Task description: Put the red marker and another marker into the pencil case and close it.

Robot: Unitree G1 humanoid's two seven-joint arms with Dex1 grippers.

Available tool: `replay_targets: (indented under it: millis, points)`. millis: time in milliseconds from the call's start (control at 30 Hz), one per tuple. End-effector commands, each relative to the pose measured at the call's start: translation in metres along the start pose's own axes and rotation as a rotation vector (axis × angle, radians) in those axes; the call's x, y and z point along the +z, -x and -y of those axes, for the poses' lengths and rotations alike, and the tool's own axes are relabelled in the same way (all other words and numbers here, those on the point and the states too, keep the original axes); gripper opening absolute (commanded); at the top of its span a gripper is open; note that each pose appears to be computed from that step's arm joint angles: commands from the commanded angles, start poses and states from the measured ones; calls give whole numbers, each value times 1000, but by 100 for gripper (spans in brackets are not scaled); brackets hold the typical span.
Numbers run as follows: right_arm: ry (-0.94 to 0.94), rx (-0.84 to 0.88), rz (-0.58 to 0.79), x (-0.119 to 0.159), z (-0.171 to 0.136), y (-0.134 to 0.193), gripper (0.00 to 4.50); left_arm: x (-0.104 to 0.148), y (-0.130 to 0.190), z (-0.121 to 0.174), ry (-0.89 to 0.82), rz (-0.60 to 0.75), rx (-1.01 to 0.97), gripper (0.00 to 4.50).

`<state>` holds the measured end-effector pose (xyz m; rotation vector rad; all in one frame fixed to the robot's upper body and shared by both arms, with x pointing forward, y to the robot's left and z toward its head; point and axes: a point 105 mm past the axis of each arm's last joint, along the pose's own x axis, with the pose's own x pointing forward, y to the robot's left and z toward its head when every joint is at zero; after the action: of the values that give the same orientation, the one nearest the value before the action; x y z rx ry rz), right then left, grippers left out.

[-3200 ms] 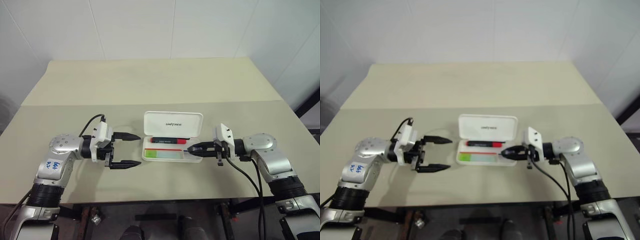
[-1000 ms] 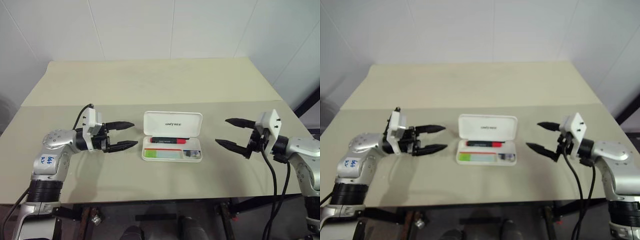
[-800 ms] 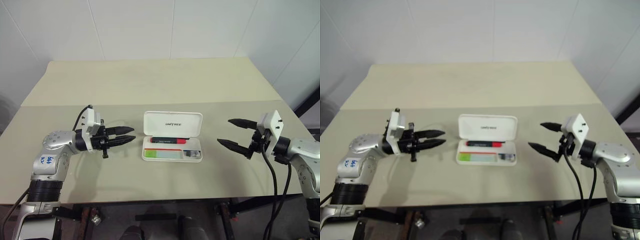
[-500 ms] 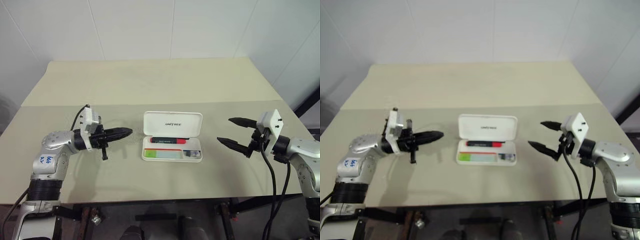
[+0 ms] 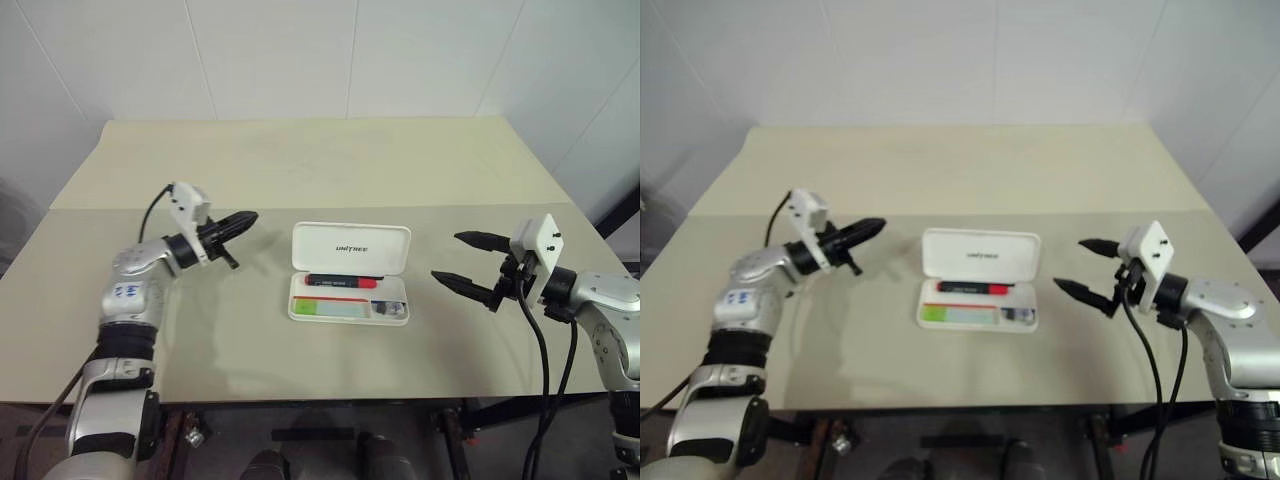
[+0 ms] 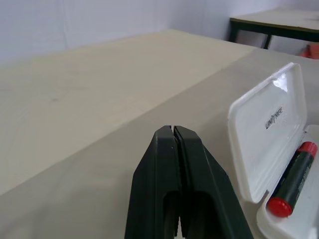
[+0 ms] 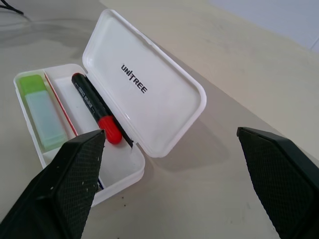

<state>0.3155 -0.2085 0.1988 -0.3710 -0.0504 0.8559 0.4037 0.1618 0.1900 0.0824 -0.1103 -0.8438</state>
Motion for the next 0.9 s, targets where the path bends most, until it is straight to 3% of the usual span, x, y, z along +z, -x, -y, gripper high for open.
replay_targets:
  millis: [33, 233, 500, 900]
  points:
    - [36, 4, 37, 13, -3, -1, 450, 11, -19, 6, -44, 27, -40, 3]
    - [35, 5, 42, 12, -5, -3, 450, 12, -38, 18, -54, 35, -116, 3]
    - [36, -2, 50, 12, -6, -4, 450, 12, -26, 34, -123, 53, -274, 3]
    - [23, -15, 47, 7, -7, -3, 450, -27, 4, 91, -270, -175, -627, 3]
